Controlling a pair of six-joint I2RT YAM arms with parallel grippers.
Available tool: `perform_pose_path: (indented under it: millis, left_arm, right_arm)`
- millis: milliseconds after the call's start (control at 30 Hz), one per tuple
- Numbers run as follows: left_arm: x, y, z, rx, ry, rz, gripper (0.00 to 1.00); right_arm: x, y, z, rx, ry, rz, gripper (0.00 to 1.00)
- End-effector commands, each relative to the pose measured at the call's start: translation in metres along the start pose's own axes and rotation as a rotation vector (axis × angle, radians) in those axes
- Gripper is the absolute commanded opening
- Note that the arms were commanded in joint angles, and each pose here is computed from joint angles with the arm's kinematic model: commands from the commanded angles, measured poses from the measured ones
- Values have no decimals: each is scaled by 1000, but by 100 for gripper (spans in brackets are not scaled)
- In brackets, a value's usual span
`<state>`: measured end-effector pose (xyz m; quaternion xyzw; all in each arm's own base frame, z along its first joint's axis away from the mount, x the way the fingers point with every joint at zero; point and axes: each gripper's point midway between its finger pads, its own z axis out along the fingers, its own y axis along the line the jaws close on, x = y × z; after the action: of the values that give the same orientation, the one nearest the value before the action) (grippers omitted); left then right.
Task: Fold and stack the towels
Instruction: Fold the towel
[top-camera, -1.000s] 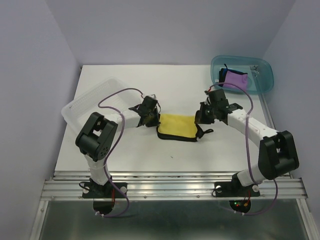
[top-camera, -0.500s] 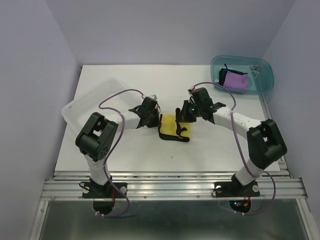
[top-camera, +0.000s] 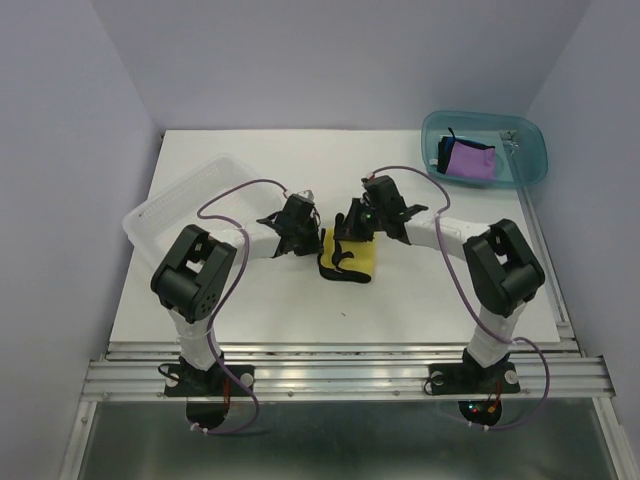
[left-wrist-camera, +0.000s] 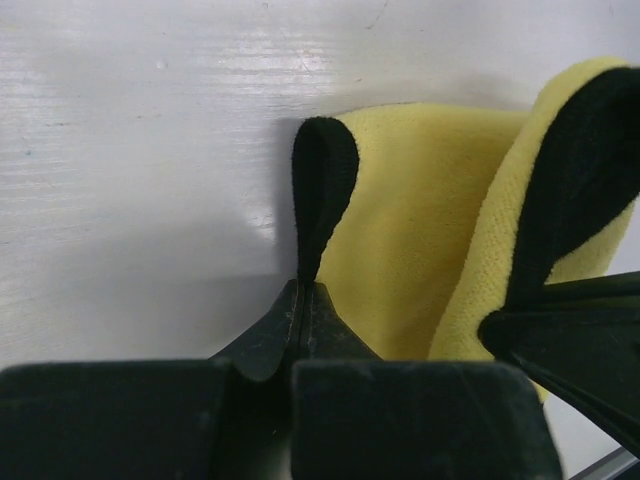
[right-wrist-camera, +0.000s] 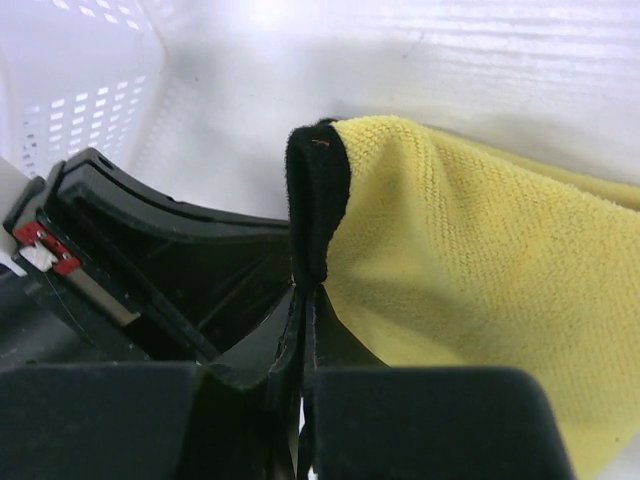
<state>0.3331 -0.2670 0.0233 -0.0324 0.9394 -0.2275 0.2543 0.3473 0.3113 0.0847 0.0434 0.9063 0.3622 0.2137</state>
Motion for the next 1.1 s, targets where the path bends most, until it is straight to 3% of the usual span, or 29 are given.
perform_pose_path:
  millis: [0,733,867,1067]
  left_arm:
    - [9,1,-6,5,21,1,0]
    - [10,0,-9,9,29,-7,0]
    - [8,-1,-11,10,21,-9,3]
    - [-1,-3,-22,-2,-11,-25,17]
  right_arm:
    - [-33,45,6,-120,-91,-36,1]
    - [-25,22,45,-89,-67,30,4]
    - [-26,20,41,-74,-80,32,11]
    - [-27,31,32,-98,-77,19,36]
